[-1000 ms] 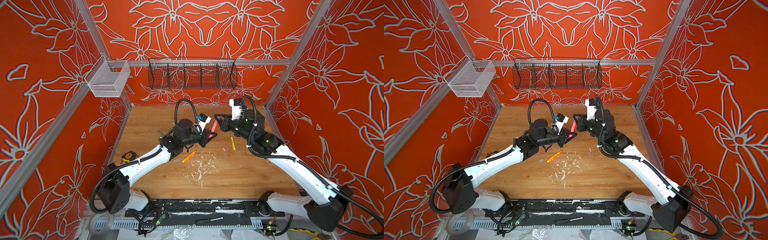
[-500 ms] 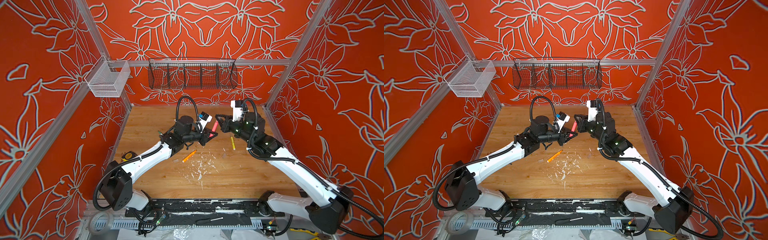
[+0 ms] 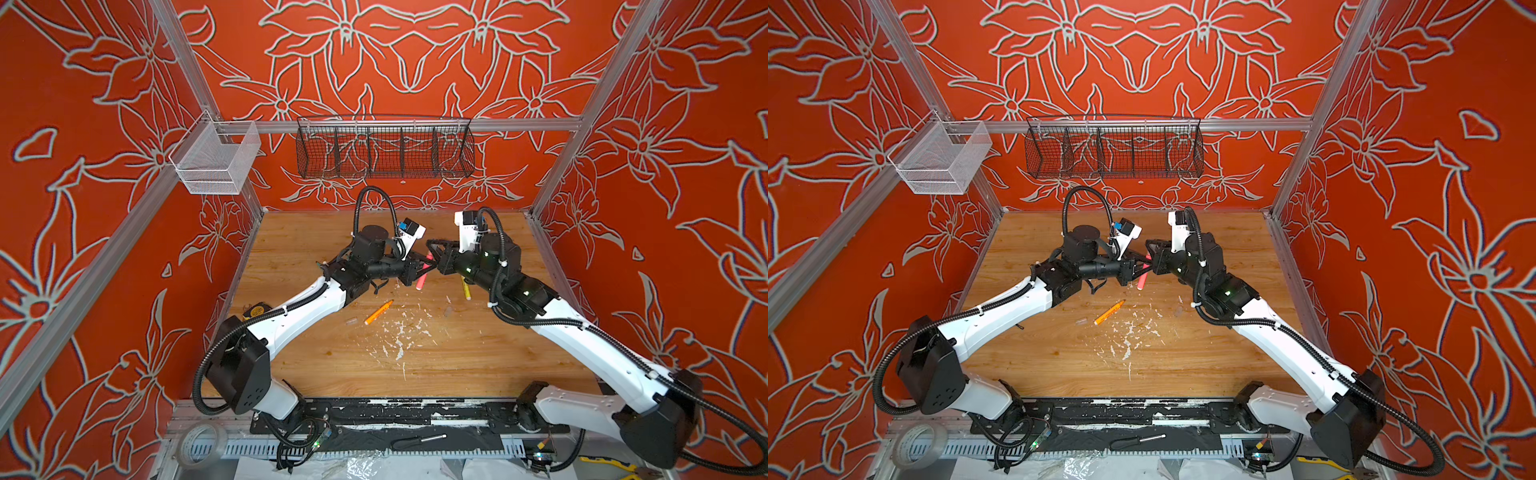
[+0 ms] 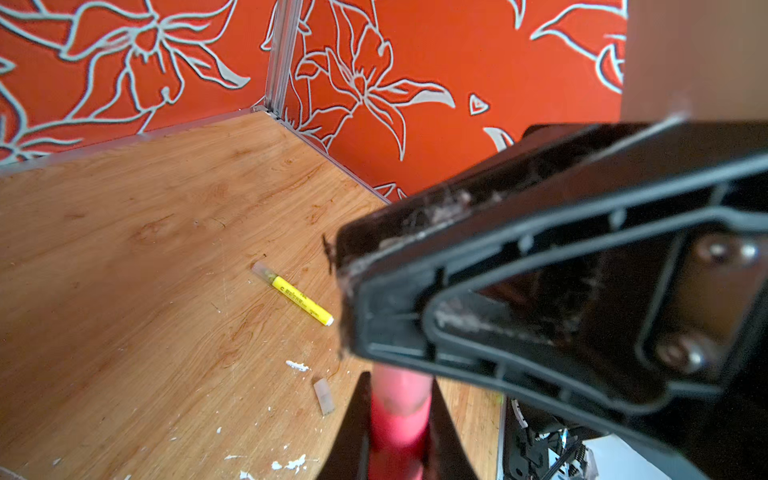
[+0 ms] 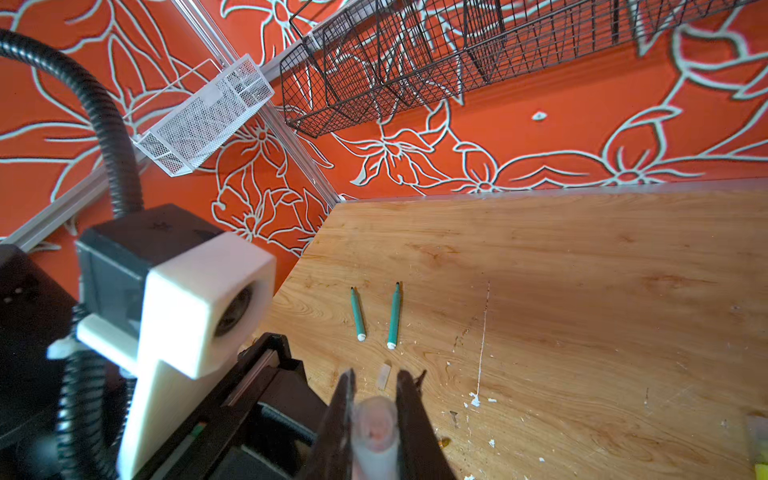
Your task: Insert the pens into the pen caps
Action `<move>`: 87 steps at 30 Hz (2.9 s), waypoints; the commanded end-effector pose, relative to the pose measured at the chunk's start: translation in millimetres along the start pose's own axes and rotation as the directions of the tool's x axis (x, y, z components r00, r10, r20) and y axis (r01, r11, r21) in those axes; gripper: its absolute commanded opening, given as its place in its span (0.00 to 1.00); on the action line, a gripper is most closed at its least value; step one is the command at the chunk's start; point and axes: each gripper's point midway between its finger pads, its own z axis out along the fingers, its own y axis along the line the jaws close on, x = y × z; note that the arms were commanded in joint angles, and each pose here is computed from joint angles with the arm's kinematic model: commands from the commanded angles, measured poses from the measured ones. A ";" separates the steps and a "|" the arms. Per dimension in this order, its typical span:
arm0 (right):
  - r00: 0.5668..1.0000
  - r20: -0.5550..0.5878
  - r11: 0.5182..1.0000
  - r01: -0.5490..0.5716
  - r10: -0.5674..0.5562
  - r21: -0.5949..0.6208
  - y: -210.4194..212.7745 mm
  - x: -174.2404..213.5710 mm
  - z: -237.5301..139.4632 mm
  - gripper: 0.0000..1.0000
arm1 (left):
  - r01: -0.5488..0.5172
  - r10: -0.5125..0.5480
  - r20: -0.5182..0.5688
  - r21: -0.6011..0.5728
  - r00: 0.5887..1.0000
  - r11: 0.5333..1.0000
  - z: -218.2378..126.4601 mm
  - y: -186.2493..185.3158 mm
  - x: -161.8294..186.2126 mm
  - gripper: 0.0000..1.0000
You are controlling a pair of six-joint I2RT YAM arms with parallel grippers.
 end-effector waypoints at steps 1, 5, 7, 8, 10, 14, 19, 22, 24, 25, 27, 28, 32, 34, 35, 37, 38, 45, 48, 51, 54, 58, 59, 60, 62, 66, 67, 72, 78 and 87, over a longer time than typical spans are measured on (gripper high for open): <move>0.929 -0.369 0.999 -0.027 0.037 0.034 -9.0 98.3 -18.5 0.00 | -0.032 0.135 0.466 -0.223 0.874 0.974 -64.1 34.9 -141.2 0.00; 0.958 -0.285 0.999 -0.047 0.042 -0.010 9.1 64.7 -13.1 0.00 | -0.033 0.113 0.439 -0.187 0.891 0.982 -61.1 31.7 -125.7 0.00; 0.969 -0.243 0.998 -0.045 0.033 -0.043 21.4 45.0 -10.3 0.09 | -0.039 0.102 0.416 -0.158 0.904 0.987 -59.2 27.5 -114.7 0.00; 0.973 -0.229 0.998 -0.039 0.025 -0.057 27.2 36.5 -9.2 0.19 | -0.040 0.094 0.404 -0.141 0.910 0.989 -57.3 25.4 -109.4 0.00; 0.981 -0.193 0.997 -0.019 0.003 -0.081 38.0 18.0 -6.4 0.31 | -0.050 0.091 0.385 -0.115 0.918 0.992 -56.0 18.4 -100.2 0.00; 0.985 -0.168 0.995 0.012 -0.030 -0.104 48.1 0.9 1.0 0.36 | -0.063 0.092 0.356 -0.093 0.930 0.994 -55.7 9.2 -83.6 0.00; 0.985 -0.165 0.993 0.031 -0.051 -0.118 54.3 -7.0 9.1 0.36 | -0.069 0.095 0.353 -0.086 0.931 0.994 -60.1 5.7 -75.3 0.00; 0.989 -0.129 0.992 0.056 -0.071 -0.115 56.8 -19.4 1.6 0.37 | -0.077 0.103 0.345 -0.088 0.933 0.993 -61.0 4.5 -72.7 0.00; 0.991 -0.099 0.992 0.082 -0.092 -0.098 55.2 -29.3 -6.2 0.39 | -0.083 0.107 0.336 -0.084 0.936 0.993 -61.0 3.3 -70.3 0.00; 0.991 -0.092 0.992 0.091 -0.099 -0.091 54.5 -33.5 -9.2 0.39 | -0.085 0.108 0.334 -0.083 0.937 0.993 -60.8 3.4 -69.1 0.00; 0.989 -0.083 0.989 0.117 -0.125 -0.092 57.0 -40.9 -14.7 0.40 | -0.089 0.111 0.327 -0.080 0.939 0.993 -61.0 2.4 -67.5 0.00; 0.988 -0.080 0.988 0.123 -0.130 -0.091 57.4 -43.3 -15.1 0.41 | -0.091 0.111 0.323 -0.076 0.940 0.993 -60.6 1.9 -66.3 0.00; 0.985 -0.084 0.983 0.142 -0.153 -0.117 66.1 -53.5 -6.5 0.43 | -0.092 0.104 0.316 -0.053 0.943 0.994 -59.6 -1.7 -62.8 0.00; 0.984 -0.088 0.982 0.142 -0.153 -0.127 68.9 -55.5 1.3 0.43 | -0.095 0.106 0.318 -0.050 0.942 0.994 -60.6 -3.1 -63.2 0.00; 0.984 -0.095 0.982 0.138 -0.150 -0.129 69.2 -54.6 6.3 0.43 | -0.100 0.110 0.320 -0.050 0.941 0.994 -61.6 -4.3 -64.2 0.00; 0.983 -0.111 0.982 0.129 -0.145 -0.137 69.6 -50.9 15.2 0.44 | -0.105 0.114 0.321 -0.047 0.940 0.993 -63.0 -6.4 -64.9 0.00; 0.983 -0.122 0.982 0.122 -0.140 -0.146 70.5 -48.7 20.0 0.43 | -0.106 0.116 0.322 -0.048 0.940 0.993 -63.7 -6.5 -64.8 0.00; 0.977 -0.185 0.984 0.080 -0.110 -0.162 67.4 -29.8 35.0 0.33 | -0.115 0.123 0.329 -0.045 0.936 0.992 -65.7 -9.4 -67.7 0.00; 0.974 -0.201 0.982 0.065 -0.101 -0.180 69.8 -25.5 35.5 0.24 | -0.116 0.122 0.325 -0.037 0.938 0.993 -64.2 -9.8 -66.9 0.00; 0.973 -0.209 0.978 0.051 -0.094 -0.201 73.5 -23.6 34.1 0.13 | -0.116 0.120 0.326 -0.034 0.938 0.993 -64.1 -10.1 -67.1 0.00; 0.974 -0.207 0.977 0.049 -0.092 -0.206 74.7 -24.2 31.4 0.01 | -0.116 0.121 0.326 -0.034 0.938 0.993 -64.5 -10.2 -66.8 0.00; 0.981 -0.172 0.980 0.055 -0.089 -0.190 73.2 -32.2 25.3 0.00 | -0.111 0.116 0.321 -0.033 0.940 0.993 -64.2 -10.1 -65.3 0.00; 0.984 -0.158 0.982 0.059 -0.088 -0.179 71.7 -35.2 23.4 0.00 | -0.107 0.111 0.317 -0.030 0.942 0.994 -64.4 -10.4 -64.2 0.03; 0.986 -0.142 0.983 0.064 -0.088 -0.171 70.7 -38.1 21.5 0.00 | -0.102 0.104 0.308 -0.024 0.946 0.994 -63.5 -10.7 -62.1 0.13; 0.990 -0.112 0.986 0.068 -0.086 -0.153 68.1 -44.7 18.2 0.00 | -0.095 0.095 0.286 -0.012 0.954 0.995 -62.8 -12.0 -57.2 0.27; 0.995 -0.064 0.988 0.064 -0.074 -0.141 66.2 -56.3 12.5 0.00 | -0.054 0.057 0.241 -0.016 0.969 0.998 -61.8 -7.7 -40.9 0.53; 0.996 -0.058 0.988 0.063 -0.071 -0.143 66.4 -57.9 12.1 0.00 | -0.046 0.050 0.234 -0.021 0.971 0.999 -62.4 -6.2 -36.2 0.56; 0.997 -0.048 0.987 0.049 -0.057 -0.152 68.2 -60.4 11.2 0.00 | -0.008 0.008 0.189 -0.005 0.982 1.000 -59.2 -3.5 -17.8 0.55; 0.998 -0.052 0.988 0.038 -0.046 -0.149 66.1 -58.2 11.5 0.00 | 0.005 -0.009 0.193 0.024 0.981 1.000 -58.3 -7.1 -16.8 0.24; 0.998 -0.043 0.991 0.033 -0.039 -0.131 62.2 -59.5 8.6 0.02 | -0.023 0.019 0.222 0.015 0.975 1.000 -63.4 -10.5 -23.9 0.00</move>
